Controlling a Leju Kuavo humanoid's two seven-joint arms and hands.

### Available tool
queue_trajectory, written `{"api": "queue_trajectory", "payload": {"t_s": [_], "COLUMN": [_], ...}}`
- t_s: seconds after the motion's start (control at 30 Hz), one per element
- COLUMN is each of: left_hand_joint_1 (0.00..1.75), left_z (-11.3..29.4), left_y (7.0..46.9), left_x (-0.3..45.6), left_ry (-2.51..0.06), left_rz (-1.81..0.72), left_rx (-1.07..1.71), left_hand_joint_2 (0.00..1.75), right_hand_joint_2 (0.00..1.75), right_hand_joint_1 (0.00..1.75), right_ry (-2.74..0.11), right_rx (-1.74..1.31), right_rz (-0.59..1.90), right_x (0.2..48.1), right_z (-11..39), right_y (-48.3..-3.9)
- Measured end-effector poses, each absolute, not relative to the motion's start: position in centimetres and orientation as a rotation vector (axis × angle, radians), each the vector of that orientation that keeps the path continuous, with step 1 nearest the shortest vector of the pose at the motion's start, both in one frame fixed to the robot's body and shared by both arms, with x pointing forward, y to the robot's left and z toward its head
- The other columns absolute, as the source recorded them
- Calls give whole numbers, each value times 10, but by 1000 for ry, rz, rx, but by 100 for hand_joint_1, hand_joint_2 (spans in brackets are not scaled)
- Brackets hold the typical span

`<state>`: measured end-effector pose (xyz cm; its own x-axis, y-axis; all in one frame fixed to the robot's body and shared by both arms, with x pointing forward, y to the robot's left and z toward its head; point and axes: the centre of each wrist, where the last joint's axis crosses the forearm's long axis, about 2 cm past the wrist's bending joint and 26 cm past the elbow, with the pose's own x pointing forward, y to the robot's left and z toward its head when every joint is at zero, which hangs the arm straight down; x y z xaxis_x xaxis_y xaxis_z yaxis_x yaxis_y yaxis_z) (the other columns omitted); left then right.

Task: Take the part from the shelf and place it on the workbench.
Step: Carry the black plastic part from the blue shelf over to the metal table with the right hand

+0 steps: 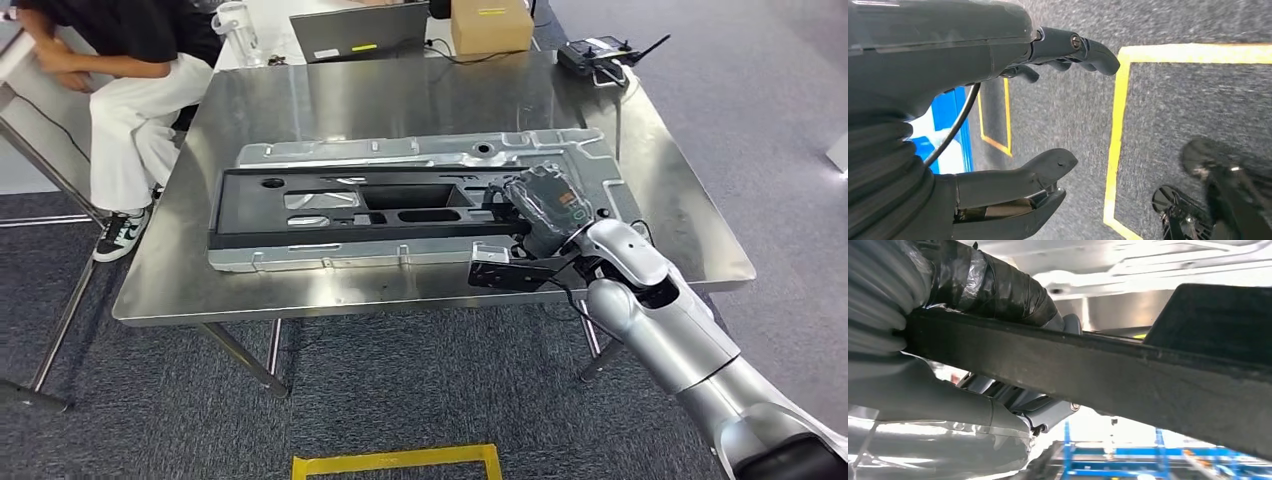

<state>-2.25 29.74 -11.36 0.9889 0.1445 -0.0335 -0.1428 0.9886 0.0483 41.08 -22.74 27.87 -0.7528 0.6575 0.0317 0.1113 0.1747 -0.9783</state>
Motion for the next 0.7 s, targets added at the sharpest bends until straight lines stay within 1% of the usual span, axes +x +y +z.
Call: {"api": "queue_trajectory", "payload": {"t_s": [0.3,0.7], "left_hand_joint_1": [0,0], "left_z": [-114,-114], "left_y": [298,295], "left_x": [-24,-23], "left_ry": [43,41], "left_rz": [167,180], "left_rx": [42,28], "left_hand_joint_2": [175,175], "right_hand_joint_2": [175,175], "right_hand_joint_1": [175,175], "right_ry": [-1947,-1845], "right_rx": [-767,-808], "right_rz": [1625,1676], "right_x": [413,417], "right_z": [279,268], "right_y": [-207,-205]}}
